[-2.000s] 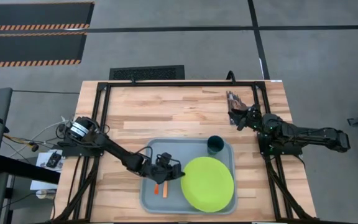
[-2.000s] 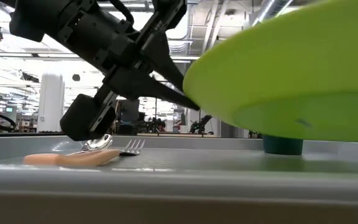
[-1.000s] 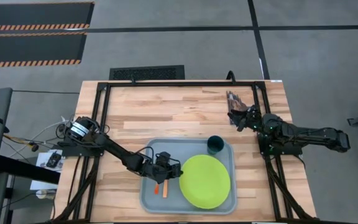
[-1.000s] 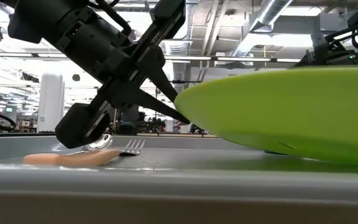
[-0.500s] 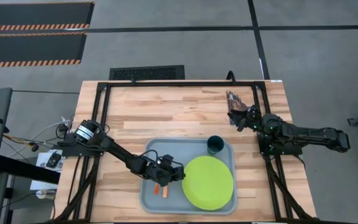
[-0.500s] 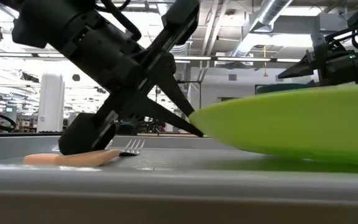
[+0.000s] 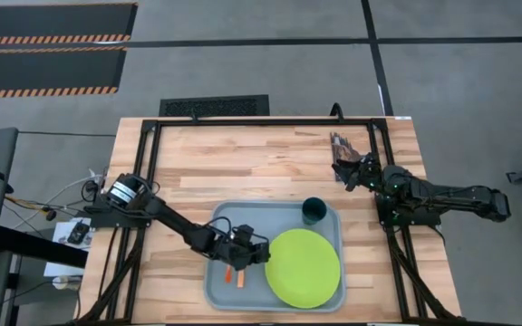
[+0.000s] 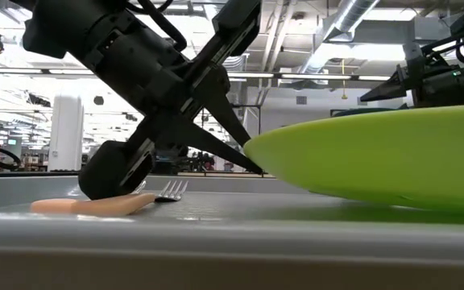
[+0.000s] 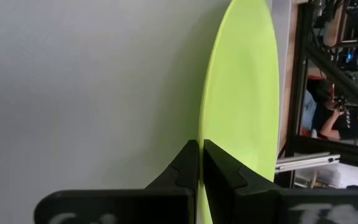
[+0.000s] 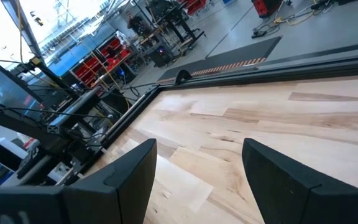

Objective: Pick and place plate/cup/fork/spoon on tray
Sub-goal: Put the light green plate on the gray tray to the right of the yellow fork, then return to Home Position

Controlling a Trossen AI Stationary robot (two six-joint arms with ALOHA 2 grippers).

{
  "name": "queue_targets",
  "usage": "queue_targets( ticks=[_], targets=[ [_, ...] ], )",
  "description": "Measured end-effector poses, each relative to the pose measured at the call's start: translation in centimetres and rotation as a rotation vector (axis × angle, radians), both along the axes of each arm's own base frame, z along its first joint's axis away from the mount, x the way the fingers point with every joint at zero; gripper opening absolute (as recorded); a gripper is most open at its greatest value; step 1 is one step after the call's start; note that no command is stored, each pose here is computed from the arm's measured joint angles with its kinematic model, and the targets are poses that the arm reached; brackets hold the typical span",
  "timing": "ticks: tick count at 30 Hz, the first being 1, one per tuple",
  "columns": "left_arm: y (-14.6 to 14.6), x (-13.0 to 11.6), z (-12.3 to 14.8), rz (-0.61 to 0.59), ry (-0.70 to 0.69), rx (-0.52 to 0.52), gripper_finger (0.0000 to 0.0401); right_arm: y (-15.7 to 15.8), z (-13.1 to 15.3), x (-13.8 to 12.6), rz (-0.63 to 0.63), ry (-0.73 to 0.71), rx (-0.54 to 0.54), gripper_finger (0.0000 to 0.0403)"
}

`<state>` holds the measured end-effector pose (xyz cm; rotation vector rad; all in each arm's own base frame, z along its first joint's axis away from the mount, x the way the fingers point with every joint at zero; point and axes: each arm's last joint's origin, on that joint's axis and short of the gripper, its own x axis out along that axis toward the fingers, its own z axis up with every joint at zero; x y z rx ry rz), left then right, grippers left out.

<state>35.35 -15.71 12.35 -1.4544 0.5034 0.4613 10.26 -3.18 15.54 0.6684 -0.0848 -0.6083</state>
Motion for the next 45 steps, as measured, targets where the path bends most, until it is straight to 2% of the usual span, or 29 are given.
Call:
queue_targets(
  ticks=[9, 19, 29, 45],
  targets=[
    [0.7, 0.33, -0.03, -0.04, 0.017, -0.011, 0.0002, 0.0, -0.01, 0.0, 0.001, 0.002, -0.002, 0.0264],
    [0.74, 0.29, -0.08, -0.051, 0.029, -0.016, 0.0045, 0.0, 0.0, 0.0, 0.001, 0.002, -0.002, 0.0264],
    [0.74, 0.25, -0.13, -0.052, 0.036, -0.022, 0.007, 0.0, 0.0, 0.0, 0.001, 0.002, -0.002, 0.0264],
    [0.91, 0.34, -0.11, -0.051, 0.04, -0.045, 0.0197, 0.0, 0.0, 0.0, 0.001, 0.004, -0.005, 0.0264]
  ],
)
